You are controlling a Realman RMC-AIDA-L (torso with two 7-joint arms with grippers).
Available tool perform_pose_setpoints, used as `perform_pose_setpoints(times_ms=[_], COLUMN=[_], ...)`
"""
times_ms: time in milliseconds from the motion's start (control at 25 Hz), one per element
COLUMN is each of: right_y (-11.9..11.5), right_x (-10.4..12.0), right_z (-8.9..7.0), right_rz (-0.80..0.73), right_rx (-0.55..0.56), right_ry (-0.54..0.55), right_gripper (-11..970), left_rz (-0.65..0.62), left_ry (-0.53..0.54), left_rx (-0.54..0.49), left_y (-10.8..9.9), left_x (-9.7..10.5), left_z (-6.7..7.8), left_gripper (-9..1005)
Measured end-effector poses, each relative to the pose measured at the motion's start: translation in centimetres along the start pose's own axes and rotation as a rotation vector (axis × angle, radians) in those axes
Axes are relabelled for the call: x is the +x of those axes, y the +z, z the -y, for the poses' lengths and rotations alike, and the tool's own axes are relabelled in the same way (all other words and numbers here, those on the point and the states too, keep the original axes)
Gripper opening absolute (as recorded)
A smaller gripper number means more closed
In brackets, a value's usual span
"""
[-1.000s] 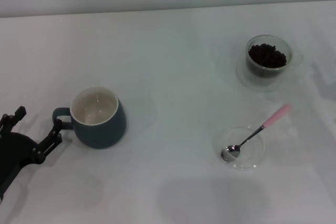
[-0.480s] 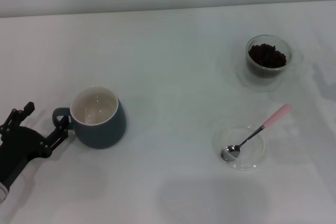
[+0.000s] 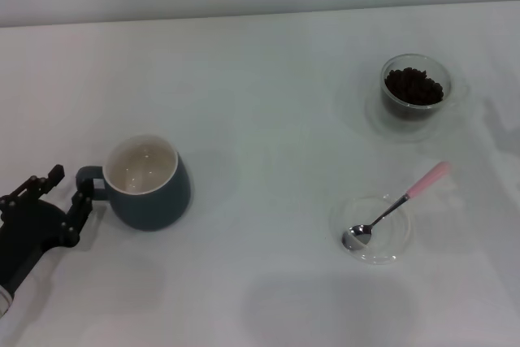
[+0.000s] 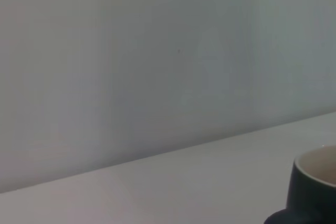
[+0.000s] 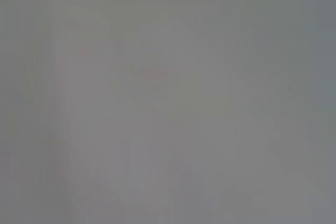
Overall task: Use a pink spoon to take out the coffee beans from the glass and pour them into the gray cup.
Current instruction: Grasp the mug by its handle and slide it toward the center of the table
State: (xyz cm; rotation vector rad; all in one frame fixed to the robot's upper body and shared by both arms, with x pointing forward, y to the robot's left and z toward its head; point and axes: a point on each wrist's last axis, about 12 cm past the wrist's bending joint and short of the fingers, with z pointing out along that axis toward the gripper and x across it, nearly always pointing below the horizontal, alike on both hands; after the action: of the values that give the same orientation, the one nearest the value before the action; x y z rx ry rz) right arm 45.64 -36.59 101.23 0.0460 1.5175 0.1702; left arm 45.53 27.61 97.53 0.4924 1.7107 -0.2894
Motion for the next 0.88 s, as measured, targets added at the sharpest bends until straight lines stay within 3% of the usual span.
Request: perform_pose_setpoints(times_ms=[80,320,520,880], right_y=[0.0,-0.07,-0.31,-0.59], right_x=[0.01,0.06,0.12,0.17], right_z=[-0.02,-0.04,0.05,0.21], right_rz=[0.0,-0.001,-0.005,-0.008], right_rx=[0.0,0.001,0.006,0.011], right_ry=[0.001,0.002,0.002,0.0], right_gripper=[679,679,680,680], left_rz=[-0.002,-0.01,-0.008,-0.007], left_ry=[0.0,-0.002,-0.017,-0.018], left_rx=[0.0,-0.002,0.0,0.002], left_y=[0.03,0.16,0.27,0.33], left_x=[0.01,0.05,0.0,-0.03], left_z=[-0.01,-0.05,0.04,0.07], left_gripper=[477,239,158,156])
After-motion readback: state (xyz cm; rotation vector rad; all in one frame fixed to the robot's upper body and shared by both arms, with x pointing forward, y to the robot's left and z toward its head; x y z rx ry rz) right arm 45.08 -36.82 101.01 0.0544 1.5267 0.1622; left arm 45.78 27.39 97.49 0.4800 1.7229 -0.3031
